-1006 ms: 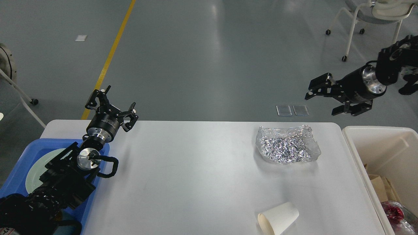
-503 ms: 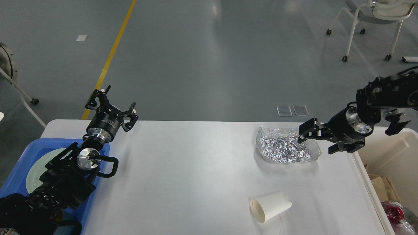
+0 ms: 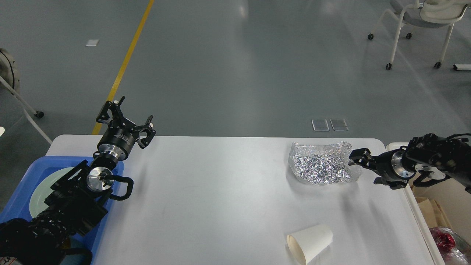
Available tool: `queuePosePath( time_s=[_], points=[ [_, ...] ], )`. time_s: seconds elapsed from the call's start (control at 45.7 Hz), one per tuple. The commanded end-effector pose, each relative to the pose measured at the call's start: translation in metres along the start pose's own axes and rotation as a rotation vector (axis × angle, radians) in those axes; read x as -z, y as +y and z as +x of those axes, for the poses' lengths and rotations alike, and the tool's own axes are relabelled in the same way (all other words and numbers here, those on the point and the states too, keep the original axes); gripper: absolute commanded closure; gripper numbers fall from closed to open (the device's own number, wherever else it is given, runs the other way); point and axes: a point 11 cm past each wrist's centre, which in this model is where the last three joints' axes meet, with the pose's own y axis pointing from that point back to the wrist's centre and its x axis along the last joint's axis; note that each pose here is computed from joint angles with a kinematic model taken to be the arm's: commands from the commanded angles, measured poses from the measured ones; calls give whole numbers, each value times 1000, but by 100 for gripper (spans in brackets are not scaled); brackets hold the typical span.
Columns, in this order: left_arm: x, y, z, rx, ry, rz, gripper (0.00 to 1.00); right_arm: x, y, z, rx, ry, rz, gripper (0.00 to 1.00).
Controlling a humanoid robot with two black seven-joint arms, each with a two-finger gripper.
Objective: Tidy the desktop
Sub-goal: 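Move the right gripper to the crumpled foil and grasp it, then lift the crumpled foil and drop it into the white bin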
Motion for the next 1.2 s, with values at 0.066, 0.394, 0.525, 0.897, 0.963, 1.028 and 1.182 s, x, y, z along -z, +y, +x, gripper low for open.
queuePosePath(
  time_s=[0.066,0.394,0.525,0.897,0.963,1.028,1.182],
  points=[
    [0,0,0,0,0,-1,2,1,-35,-28,-19,-12,-3,2],
    [0,0,0,1,0,0,2,14,-55,-42,-99,-164,48,81],
    [0,0,0,1,0,-1,2,17,-60,-49,-113,-160,45,100],
    [0,0,0,1,0,-1,2,25,-60,-52,-108,-150,53,100],
    [0,0,0,1,0,0,2,27,-57,-50,-106,-143,55,100],
    [0,0,0,0,0,0,2,33,-53,-46,-100,-140,65,100],
    [0,0,0,1,0,-1,2,68,-12,-20,-70,-83,114,100]
  ],
)
